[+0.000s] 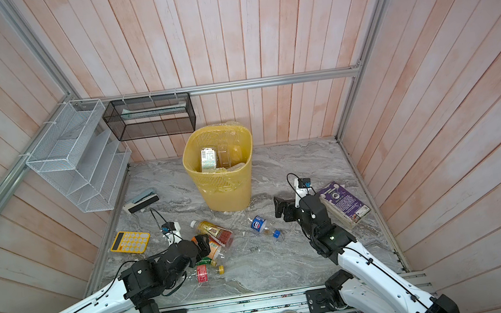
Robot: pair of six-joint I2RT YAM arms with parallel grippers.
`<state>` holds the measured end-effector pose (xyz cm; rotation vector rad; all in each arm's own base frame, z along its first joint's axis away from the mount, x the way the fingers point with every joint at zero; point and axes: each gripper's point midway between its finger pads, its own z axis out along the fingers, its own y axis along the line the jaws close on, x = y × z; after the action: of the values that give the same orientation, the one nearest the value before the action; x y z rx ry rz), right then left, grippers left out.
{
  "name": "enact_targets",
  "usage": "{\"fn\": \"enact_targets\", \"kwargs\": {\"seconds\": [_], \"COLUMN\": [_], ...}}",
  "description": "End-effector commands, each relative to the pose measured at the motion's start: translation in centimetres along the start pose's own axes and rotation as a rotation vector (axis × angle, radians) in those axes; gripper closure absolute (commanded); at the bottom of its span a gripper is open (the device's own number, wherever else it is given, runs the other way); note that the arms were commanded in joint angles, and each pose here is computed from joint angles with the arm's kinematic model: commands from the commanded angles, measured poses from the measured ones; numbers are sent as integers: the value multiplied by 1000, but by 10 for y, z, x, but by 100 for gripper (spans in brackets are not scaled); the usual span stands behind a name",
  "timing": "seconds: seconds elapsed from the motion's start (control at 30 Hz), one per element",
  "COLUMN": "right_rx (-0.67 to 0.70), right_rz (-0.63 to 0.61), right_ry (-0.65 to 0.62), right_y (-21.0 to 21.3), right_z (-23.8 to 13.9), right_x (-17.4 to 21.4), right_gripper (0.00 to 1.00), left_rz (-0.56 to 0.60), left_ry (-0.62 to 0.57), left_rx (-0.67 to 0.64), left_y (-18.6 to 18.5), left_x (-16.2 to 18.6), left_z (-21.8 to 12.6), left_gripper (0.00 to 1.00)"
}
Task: Throw the plastic bottles in the bin
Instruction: 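Reach the left gripper into the bottle pile near the calculator, then close the left gripper on the yellow-capped clear bottle and lift it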
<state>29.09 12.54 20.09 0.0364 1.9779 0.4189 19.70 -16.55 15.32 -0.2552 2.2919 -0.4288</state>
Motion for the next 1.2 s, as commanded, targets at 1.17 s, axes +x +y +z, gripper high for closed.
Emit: {"fn": "enact_targets", "kwargs": {"seconds": [1.17], "right_rx": [61], "right_rz": [-95], "right_ry": [81], "right_y": [-34], "right_z": [35], "right_x": [8], "right_gripper": [1], "left_rz": [1486], "left_ry": [552], "left_rx": [252], "left_y": [27], "left_x": [87], "left_z": [-12], "left_gripper": [5]}}
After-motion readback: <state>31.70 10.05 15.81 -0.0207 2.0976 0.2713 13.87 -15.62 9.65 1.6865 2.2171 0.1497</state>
